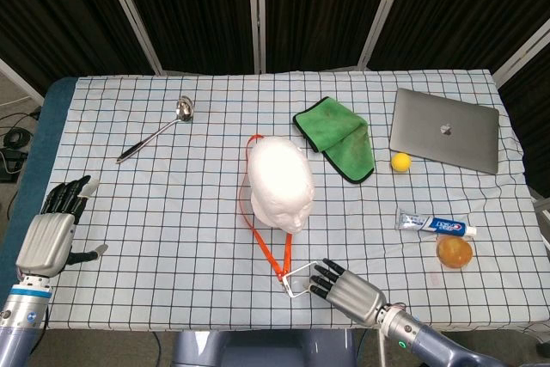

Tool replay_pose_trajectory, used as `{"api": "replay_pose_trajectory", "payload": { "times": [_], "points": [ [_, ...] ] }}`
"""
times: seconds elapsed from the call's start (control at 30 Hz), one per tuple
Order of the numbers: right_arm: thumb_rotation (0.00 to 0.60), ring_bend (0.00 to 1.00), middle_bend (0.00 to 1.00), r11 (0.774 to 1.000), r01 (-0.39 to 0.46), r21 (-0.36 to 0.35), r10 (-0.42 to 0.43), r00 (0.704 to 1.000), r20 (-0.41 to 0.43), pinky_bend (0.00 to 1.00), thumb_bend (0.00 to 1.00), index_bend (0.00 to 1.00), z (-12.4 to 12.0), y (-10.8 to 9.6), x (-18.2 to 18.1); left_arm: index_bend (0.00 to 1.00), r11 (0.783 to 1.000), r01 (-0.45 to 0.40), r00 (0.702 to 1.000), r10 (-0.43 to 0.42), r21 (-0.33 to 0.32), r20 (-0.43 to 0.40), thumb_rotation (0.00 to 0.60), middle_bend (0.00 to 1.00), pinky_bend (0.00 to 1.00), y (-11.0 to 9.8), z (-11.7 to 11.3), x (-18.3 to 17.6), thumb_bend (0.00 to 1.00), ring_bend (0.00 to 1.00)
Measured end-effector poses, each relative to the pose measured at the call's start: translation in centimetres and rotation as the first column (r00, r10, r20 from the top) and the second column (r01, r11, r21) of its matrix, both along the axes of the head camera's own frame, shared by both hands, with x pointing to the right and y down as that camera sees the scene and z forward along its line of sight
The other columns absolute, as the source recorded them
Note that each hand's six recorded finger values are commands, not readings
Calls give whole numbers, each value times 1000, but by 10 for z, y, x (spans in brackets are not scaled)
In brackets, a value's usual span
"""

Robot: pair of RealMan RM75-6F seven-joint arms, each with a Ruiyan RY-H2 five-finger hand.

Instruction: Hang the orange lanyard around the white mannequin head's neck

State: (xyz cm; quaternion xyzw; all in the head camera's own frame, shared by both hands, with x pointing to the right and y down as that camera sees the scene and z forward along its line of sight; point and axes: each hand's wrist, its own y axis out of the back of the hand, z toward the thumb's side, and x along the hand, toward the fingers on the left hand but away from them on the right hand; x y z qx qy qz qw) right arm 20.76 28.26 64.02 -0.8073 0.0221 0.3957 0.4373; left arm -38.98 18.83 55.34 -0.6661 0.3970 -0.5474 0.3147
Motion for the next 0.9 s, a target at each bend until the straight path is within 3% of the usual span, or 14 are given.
{"api": "replay_pose_trajectory", "payload": {
  "times": [0.17,0.37,0.57,0.9],
  "points": [
    [600,0,118,999,-40,16,40,999,9,81,981,131,8,-23,-2,0,1000,-1,1000,1,-1,0,600,0,0,0,0,1,0,0],
    [600,0,130,998,-60,3,60,997,-38,81,982,138,27,-34,-1,0,1000,0,1000,0,-3,3,600,0,0,0,1,0,0,0],
    [600,0,162,998,-64,-10,62,994,-93,81,983,176,43,-35,4,0,1000,3,1000,-3,-3,4,600,0,0,-1,2,-2,0,0],
    [600,0,186,999,-44,-5,43,993,-112,89,983,202,35,-30,19,0,1000,-1,1000,1,-3,-3,600,0,0,0,1,0,0,0]
  ]
}}
